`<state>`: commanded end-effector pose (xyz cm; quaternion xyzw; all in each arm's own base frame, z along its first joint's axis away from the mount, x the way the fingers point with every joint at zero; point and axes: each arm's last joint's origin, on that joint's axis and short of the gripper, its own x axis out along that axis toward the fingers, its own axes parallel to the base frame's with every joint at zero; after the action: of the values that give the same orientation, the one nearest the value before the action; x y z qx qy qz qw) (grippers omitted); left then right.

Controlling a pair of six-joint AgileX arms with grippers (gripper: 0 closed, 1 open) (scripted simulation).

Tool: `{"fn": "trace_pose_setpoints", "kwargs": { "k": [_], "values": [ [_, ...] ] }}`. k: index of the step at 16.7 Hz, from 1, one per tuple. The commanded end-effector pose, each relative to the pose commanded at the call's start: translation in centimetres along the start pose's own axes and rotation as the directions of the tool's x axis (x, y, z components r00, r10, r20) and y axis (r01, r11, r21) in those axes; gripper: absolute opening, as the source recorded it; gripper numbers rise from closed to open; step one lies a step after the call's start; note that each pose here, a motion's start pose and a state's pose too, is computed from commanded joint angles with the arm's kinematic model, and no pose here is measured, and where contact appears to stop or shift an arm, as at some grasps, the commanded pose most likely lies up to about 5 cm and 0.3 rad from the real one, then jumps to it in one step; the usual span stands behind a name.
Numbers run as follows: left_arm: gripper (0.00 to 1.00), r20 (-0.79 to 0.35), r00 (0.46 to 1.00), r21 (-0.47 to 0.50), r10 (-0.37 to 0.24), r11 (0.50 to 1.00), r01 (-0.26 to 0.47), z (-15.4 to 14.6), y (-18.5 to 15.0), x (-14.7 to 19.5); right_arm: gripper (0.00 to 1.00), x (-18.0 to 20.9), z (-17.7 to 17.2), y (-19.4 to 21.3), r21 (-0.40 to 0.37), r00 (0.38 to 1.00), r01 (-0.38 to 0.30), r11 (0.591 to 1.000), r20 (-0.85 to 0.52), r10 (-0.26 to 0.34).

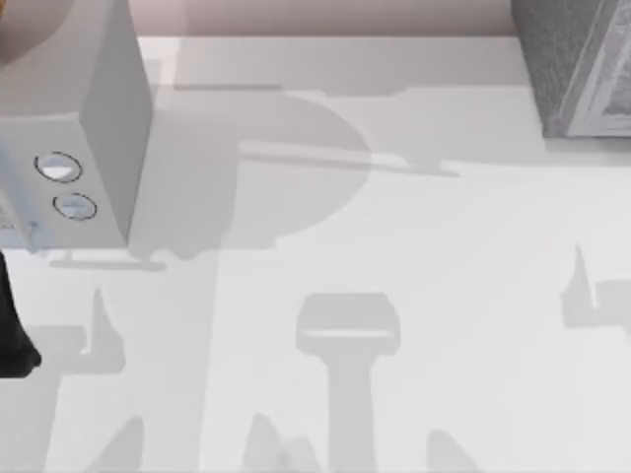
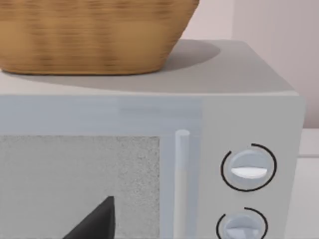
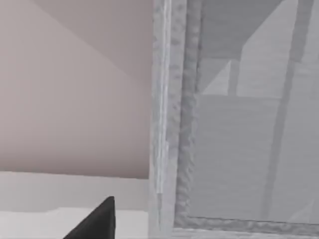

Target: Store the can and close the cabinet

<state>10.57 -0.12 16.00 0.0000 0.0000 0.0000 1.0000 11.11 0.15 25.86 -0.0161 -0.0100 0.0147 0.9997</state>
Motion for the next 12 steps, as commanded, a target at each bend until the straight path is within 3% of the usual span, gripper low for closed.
{"fn": "trace_pose_setpoints", "kwargs": {
  "k": [3,6,12],
  "values": [
    [1.0,0.0,1.0,0.0,0.0,1.0,0.0,0.0,0.0,0.0,1.0,-0.7,-5.7,0.0,0.016,1.0,0.015,1.0,-0.009,-0.014],
    [1.0,0.0,1.0,0.0,0.0,1.0,0.0,0.0,0.0,0.0,1.0,-0.8,-9.0,0.1,0.028,1.0,0.026,0.999,-0.017,-0.026],
    [1.0,0.0,1.0,0.0,0.0,1.0,0.0,0.0,0.0,0.0,1.0,-0.7,-9.8,0.1,0.032,0.999,0.03,0.999,-0.02,-0.029]
  ]
}}
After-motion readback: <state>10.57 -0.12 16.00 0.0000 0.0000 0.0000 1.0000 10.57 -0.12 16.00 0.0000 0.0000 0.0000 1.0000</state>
